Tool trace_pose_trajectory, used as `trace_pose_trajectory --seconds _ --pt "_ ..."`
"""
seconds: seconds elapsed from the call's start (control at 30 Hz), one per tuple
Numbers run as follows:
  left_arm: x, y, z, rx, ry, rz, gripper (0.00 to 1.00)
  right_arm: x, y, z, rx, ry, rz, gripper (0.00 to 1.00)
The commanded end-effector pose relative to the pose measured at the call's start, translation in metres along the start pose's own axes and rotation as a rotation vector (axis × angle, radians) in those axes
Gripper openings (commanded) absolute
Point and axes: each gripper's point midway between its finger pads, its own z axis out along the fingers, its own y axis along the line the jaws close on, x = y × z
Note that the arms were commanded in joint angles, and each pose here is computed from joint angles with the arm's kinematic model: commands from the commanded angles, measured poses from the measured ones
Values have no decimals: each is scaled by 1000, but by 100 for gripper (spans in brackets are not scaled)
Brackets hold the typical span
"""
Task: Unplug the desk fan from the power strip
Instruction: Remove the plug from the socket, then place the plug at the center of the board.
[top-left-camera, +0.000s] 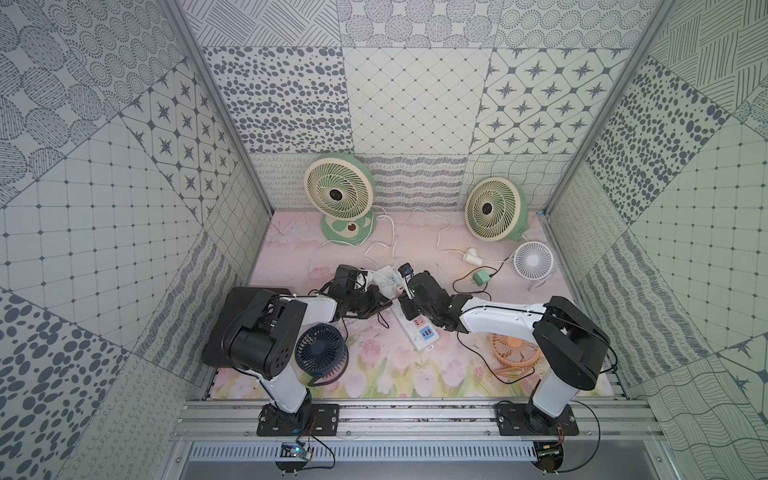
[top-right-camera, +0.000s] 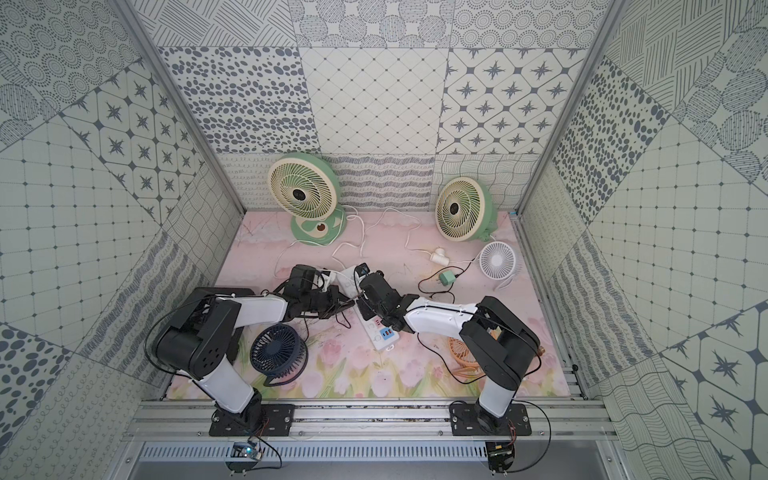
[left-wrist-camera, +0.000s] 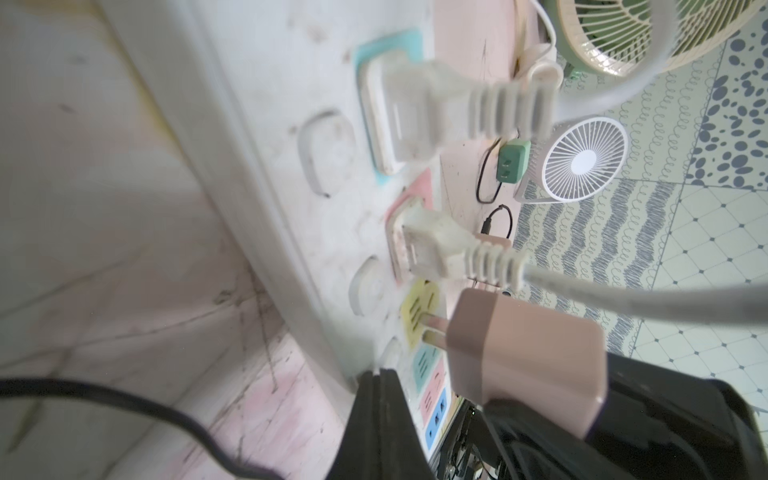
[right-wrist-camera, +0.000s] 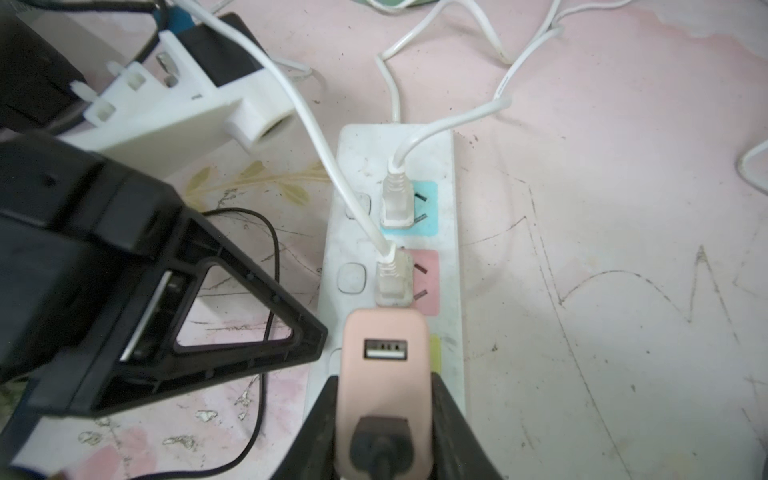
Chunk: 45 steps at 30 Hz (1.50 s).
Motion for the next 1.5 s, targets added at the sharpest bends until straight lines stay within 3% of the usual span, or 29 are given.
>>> trace_pose_trajectory --seconds 0.0,0.27,0.57,1.0,1.47 --pt "-15 2 -19 -62 -67 -1 0 -31 -2 -20 -24 -98 26 9" --pt "-27 -19 -48 -44 -154 32 0 -46 29 -33 -184 -98 -14 10" --pt "-42 -25 -88 -71 -283 40 0 -22 96 -23 -436 22 -118 11" --pt "-38 -26 -99 -71 -316 33 0 10 148 -13 -600 152 -190 14" --pt "-45 -15 -125 -152 -423 36 0 40 174 6 -633 258 -211 29"
